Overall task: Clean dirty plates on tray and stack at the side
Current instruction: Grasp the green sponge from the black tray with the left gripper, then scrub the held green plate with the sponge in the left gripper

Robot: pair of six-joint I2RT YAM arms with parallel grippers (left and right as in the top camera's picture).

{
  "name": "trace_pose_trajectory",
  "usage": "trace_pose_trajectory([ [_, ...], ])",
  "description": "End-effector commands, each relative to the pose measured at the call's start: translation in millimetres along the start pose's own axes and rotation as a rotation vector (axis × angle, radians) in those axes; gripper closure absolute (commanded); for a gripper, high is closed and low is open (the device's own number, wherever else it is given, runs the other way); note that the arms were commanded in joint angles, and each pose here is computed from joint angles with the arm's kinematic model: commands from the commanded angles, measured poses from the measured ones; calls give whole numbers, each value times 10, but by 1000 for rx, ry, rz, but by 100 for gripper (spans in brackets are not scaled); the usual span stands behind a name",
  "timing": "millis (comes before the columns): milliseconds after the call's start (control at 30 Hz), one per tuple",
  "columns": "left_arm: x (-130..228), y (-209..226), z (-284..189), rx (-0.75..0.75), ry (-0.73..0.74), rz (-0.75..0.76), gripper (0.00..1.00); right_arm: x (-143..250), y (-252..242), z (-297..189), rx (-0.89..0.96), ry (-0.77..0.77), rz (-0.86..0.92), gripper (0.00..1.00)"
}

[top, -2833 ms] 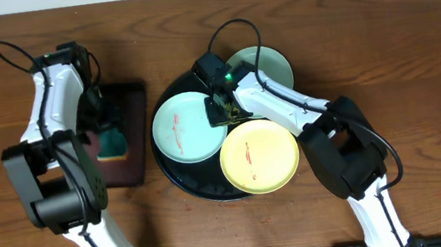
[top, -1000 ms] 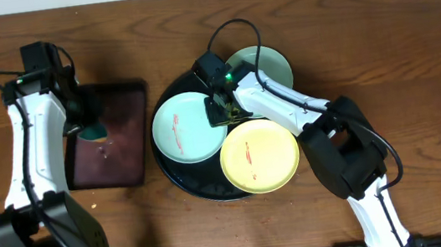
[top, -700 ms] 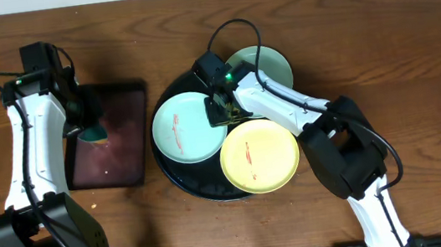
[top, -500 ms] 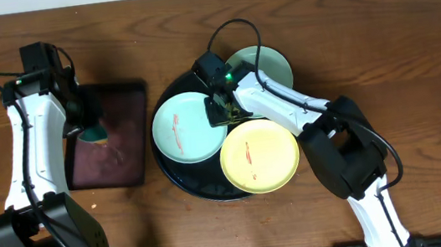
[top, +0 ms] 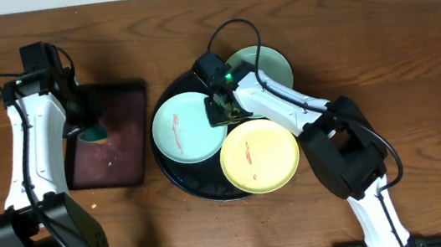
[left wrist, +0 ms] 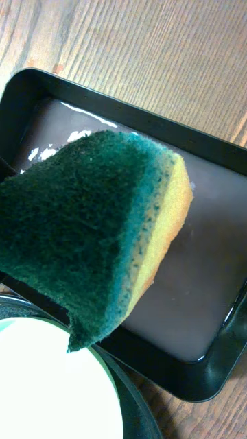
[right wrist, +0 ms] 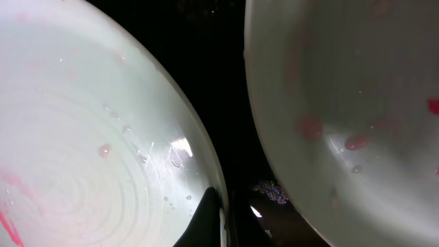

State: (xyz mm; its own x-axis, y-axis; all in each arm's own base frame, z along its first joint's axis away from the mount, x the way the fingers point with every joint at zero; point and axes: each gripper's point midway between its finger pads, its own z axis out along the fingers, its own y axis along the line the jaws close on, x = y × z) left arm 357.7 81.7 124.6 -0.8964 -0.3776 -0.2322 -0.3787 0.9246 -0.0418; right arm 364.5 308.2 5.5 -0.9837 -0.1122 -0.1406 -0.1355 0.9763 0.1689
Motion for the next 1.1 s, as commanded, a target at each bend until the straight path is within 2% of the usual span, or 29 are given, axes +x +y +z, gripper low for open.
trace_pose_trajectory([
  [0, -13, 12, -11, 0, -3, -14, 93, 94, 28, 132, -2, 33, -22, 99],
  [133, 12, -120, -13, 48, 7, -6, 93, 94, 29, 132, -2, 33, -22, 99],
  [433, 172, -798, 24, 127, 33, 34, 93, 93, 30, 130, -3, 33, -22, 99],
  [667, 450, -1317, 447, 119, 135, 100, 93, 95, 29, 130, -2, 34, -22, 99],
  [933, 795, -1490, 978, 61, 275, 164, 93, 100, 24, 132, 0, 36, -22, 99],
  [1067, 926, -1485, 1083, 37, 326, 179, 92, 101, 24, 132, 0, 36, -22, 99],
])
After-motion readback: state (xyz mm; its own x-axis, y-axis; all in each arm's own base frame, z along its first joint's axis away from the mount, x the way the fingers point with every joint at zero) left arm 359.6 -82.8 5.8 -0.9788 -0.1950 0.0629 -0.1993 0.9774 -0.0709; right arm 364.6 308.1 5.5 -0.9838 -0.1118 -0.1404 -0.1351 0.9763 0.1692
